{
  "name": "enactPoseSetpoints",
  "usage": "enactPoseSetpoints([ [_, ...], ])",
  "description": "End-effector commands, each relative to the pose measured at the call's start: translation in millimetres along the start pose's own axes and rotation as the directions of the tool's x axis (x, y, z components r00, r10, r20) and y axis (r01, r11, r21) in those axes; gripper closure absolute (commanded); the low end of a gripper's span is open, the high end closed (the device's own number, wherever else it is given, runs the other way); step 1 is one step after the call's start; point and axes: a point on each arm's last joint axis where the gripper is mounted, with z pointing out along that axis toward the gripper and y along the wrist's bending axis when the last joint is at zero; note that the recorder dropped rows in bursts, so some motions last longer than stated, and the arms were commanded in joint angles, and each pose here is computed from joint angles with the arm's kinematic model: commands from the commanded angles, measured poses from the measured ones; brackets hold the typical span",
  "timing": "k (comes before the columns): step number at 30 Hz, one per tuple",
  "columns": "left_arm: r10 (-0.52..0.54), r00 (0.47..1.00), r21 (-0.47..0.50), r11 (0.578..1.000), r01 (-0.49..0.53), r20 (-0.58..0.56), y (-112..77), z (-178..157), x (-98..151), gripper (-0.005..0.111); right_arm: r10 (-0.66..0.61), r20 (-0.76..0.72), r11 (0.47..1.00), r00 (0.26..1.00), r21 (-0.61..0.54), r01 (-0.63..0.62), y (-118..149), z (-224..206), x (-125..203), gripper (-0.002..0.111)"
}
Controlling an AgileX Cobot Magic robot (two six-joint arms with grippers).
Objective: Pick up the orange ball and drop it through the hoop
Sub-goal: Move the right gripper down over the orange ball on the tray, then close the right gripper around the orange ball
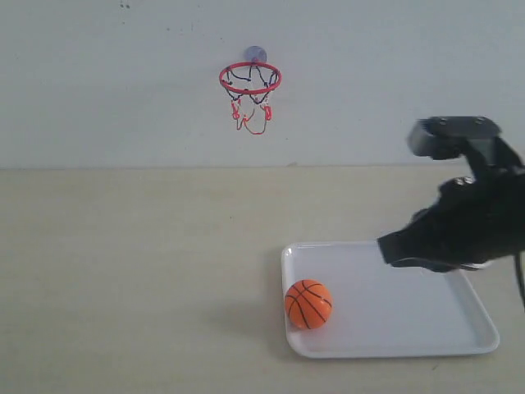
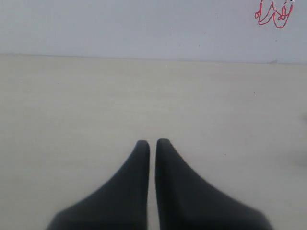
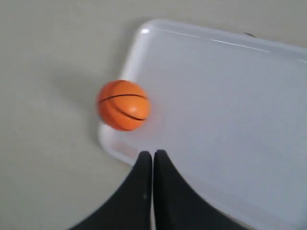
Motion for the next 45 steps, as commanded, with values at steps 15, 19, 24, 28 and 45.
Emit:
enactPoseSetpoints([
  [15,-0.013,1.0,0.002,1.0,0.013,-0.002,-0.2,0,1,0.103,-0.018,-0.278,0.999,0.96,-0.038,0.008,36,88,-38,0.044],
  [19,-0.013,1.0,0.002,1.0,0.013,-0.002,-0.2,0,1,0.103,-0.003,-0.324,1.0,0.946,-0.021,-0.004,32,103,-31,0.032],
  [24,-0.013,1.0,0.002,1.0,0.013,-0.002,-0.2,0,1,0.103,0.005,-0.328,1.0,0.945,-0.004,-0.006,27,118,-27,0.031],
  [28,-0.013,1.0,0.002,1.0,0.013,-0.002,-0.2,0,1,0.103,0.042,-0.314,0.999,0.949,0.022,-0.037,22,134,-23,0.031],
  [45,-0.013,1.0,0.002,1.0,0.013,-0.002,-0.2,0,1,0.103,0.111,-0.28,0.993,0.953,0.055,-0.1,17,150,-20,0.031],
])
